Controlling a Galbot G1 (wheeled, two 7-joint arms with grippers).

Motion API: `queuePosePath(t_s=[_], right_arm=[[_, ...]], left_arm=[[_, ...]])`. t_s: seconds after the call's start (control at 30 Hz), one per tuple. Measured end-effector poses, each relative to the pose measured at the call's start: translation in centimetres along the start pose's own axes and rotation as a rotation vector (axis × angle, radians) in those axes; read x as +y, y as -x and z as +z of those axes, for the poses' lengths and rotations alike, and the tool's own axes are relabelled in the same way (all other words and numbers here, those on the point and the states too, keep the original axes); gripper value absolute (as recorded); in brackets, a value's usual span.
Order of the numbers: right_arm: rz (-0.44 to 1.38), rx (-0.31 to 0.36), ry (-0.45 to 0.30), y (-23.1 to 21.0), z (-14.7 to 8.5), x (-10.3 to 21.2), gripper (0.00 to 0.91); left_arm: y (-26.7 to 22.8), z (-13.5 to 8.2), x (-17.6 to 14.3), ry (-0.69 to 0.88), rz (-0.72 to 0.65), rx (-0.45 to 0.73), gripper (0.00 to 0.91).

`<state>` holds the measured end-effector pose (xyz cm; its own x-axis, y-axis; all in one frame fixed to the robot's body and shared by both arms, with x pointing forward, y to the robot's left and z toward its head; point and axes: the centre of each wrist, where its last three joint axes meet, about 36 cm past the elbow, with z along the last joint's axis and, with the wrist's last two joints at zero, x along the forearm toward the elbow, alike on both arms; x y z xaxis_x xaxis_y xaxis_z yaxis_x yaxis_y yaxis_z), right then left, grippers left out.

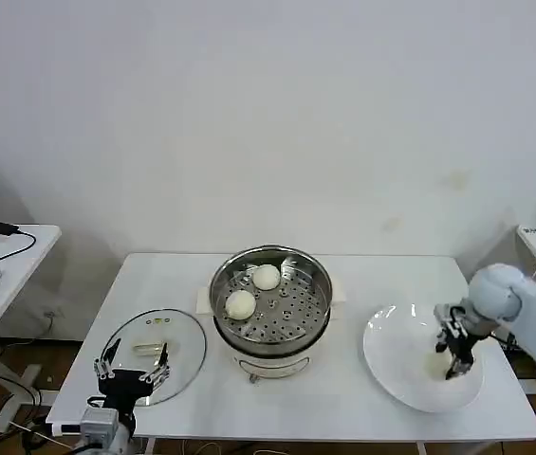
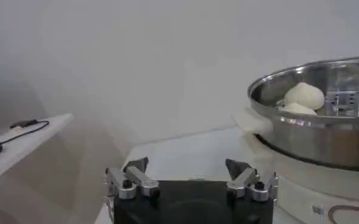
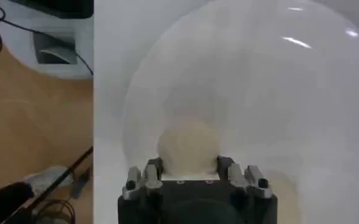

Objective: Take steamed baozi put them in steamer then cover it.

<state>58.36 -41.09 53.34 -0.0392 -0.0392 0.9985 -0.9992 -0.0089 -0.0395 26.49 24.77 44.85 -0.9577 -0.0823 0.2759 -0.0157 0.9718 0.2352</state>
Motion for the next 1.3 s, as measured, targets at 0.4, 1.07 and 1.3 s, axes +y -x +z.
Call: queuePosePath(t_s=[0.4, 1.07, 1.3], right_arm=[[0.185, -0.158, -0.146, -11.8, -6.4, -6.9, 0.584], [0.305, -0.261, -0.923, -20.5, -27.8, -9.1, 0.584], [0.3, -0.194, -1.194, -18.1, -33.0, -6.7, 0.595]], left_arm=[[-0.2, 0.3, 0.2, -0.005, -0.01, 0.012, 0.907], [-0.8, 0.7, 0.5, 0.004, -0.037, 0.034, 0.907], [-0.9, 0.9, 0.3, 0.002, -0.046, 0.042, 0.907]])
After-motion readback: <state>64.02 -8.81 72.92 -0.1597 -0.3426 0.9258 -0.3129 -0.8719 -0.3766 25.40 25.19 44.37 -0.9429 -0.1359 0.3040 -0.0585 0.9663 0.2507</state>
